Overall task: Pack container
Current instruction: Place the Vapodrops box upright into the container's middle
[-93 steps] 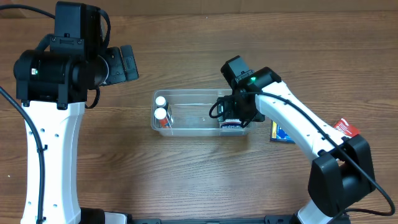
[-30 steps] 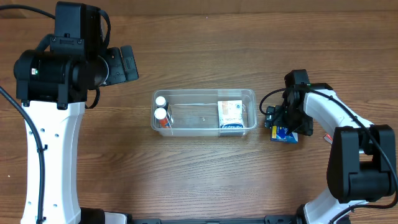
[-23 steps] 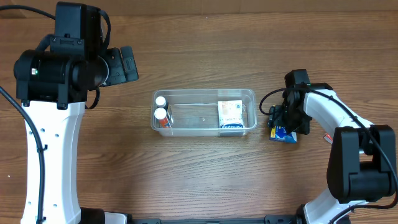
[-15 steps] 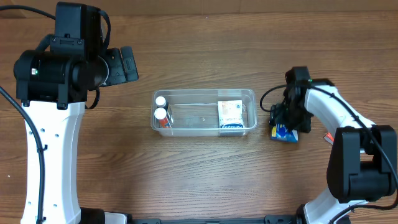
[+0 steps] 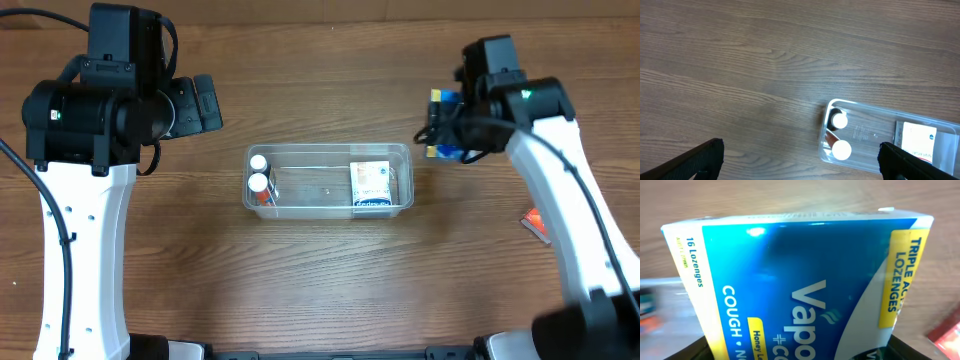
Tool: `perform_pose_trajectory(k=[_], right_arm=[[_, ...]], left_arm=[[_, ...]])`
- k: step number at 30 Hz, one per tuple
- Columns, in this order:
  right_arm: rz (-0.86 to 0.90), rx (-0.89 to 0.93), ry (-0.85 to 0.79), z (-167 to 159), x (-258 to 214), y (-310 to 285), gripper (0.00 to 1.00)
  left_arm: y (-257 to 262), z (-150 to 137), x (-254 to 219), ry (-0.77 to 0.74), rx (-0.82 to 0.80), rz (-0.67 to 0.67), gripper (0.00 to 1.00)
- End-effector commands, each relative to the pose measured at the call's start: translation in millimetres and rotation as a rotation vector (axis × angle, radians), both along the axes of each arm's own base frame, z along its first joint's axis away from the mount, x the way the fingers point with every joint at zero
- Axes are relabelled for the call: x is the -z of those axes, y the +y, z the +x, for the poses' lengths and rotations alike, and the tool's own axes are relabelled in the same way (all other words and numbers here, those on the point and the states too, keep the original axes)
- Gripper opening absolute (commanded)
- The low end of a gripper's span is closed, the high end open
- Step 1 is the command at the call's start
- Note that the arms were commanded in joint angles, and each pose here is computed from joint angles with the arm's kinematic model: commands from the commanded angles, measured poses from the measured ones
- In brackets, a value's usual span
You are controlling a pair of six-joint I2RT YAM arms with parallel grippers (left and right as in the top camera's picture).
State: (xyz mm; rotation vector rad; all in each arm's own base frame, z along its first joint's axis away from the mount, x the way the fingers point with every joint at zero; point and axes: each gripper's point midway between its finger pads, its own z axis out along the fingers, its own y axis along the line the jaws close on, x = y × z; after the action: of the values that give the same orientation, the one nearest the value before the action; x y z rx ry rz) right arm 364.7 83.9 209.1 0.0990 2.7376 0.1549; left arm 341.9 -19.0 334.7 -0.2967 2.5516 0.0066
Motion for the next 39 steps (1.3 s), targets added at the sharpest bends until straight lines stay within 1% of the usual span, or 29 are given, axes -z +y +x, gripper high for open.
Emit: perform_pose_trajectory(k=[1,4,9,12,16,20,24,35,39], right_arm=[[0.067,-0.053,-0.029,-16.3,-17.3,49.8,0.75],[0.091,-0.106,-0.019,-28.3,-13.2,86.6,0.75],[0.133,-0.126,0.008,-41.9,2.5,136.0,0.75],[0.132,-0.135,0.045,-46.2,21.6,155.7,0.75],[0.11,-0.159,0.082,-44.2,50.5,178.3,0.75],[0.087,-0.112,0.148,-42.2,81.4,182.9,0.75],[0.061,-0.105,0.185,-40.5,102.4,184.1,0.76],[0.017,-0.077,0.257,-41.4,138.5,183.5,0.77],[0.015,-0.076,0.26,-41.5,139.9,183.4,0.82]], left_arm=[[2.0,3.3,0.3,-0.004,-0.018,-0.002,1.0],[2.0,3.4,0.2,-0.004,-0.018,-0.002,1.0],[2.0,3.2,0.4,-0.003,-0.018,-0.002,1.0],[2.0,3.1,0.4,-0.003,-0.018,-0.002,1.0],[2.0,3.1,0.2,-0.003,-0.019,-0.002,1.0],[2.0,3.0,0.5,-0.002,-0.018,-0.002,1.0],[2.0,3.0,0.5,-0.002,-0.018,-0.002,1.0],[2.0,3.0,0.5,-0.002,-0.018,-0.002,1.0],[2.0,3.0,0.5,-0.002,-0.018,-0.002,1.0]])
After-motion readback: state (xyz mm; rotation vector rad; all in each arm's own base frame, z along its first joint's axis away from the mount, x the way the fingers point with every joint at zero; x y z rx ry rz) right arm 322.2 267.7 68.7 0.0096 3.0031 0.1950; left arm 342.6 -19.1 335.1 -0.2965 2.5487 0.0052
